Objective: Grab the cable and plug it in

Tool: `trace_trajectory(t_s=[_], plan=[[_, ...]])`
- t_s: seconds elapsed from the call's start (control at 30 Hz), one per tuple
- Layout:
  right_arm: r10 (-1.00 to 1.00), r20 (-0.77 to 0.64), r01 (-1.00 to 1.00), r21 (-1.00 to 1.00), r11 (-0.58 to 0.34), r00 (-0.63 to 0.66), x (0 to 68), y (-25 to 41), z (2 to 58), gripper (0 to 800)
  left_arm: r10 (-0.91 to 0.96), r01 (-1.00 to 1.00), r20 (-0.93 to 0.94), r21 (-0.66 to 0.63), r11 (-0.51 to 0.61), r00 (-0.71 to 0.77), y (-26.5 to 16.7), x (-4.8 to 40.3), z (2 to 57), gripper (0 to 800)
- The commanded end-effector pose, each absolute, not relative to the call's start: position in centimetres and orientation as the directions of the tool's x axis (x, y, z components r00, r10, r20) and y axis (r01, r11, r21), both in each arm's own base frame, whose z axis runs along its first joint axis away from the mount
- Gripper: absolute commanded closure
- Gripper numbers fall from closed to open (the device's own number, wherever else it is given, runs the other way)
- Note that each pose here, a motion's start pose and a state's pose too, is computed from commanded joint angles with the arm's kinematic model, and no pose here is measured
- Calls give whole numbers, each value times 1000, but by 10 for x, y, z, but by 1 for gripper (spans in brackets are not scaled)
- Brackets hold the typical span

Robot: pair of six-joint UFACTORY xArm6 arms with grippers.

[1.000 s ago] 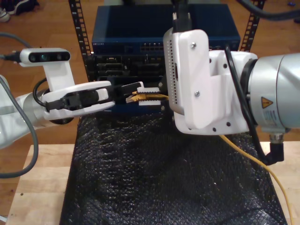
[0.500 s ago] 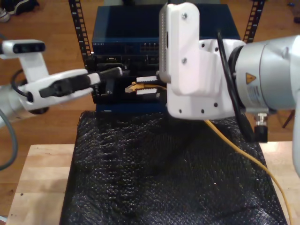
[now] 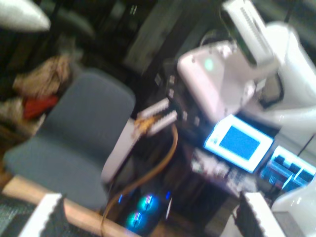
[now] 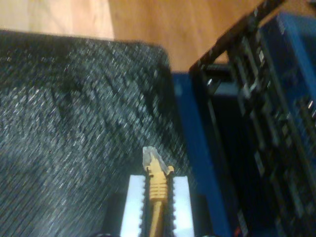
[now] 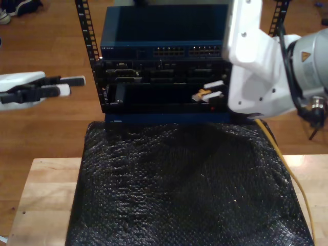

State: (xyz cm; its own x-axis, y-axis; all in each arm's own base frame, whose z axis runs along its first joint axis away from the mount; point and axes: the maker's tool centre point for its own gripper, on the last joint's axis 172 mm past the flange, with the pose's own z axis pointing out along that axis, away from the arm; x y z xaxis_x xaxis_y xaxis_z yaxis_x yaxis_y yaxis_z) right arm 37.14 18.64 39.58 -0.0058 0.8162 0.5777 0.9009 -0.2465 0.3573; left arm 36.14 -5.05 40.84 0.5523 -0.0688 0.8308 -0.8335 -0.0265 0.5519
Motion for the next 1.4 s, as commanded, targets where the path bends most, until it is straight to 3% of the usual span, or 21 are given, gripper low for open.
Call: trace_trajectory(t_s=[0.23, 0.47, 0.83, 1.4], plan=[[824, 553, 911, 265, -314, 123, 375, 142, 375, 800, -194, -877, 856, 464, -123, 480, -25, 350, 381, 2], [860, 483, 930, 215, -299, 165, 378, 122, 352, 800, -435, -884, 774, 442, -149, 460, -2, 312, 334, 2], [892, 413, 944, 178, -277, 184, 385, 107, 339, 800, -661, -951, 718, 308, 22, 217, 42, 247, 293, 2], [918, 329, 964, 74, -257, 220, 389, 95, 285, 800, -656, -966, 751, 215, 141, 72, 112, 121, 232, 1]])
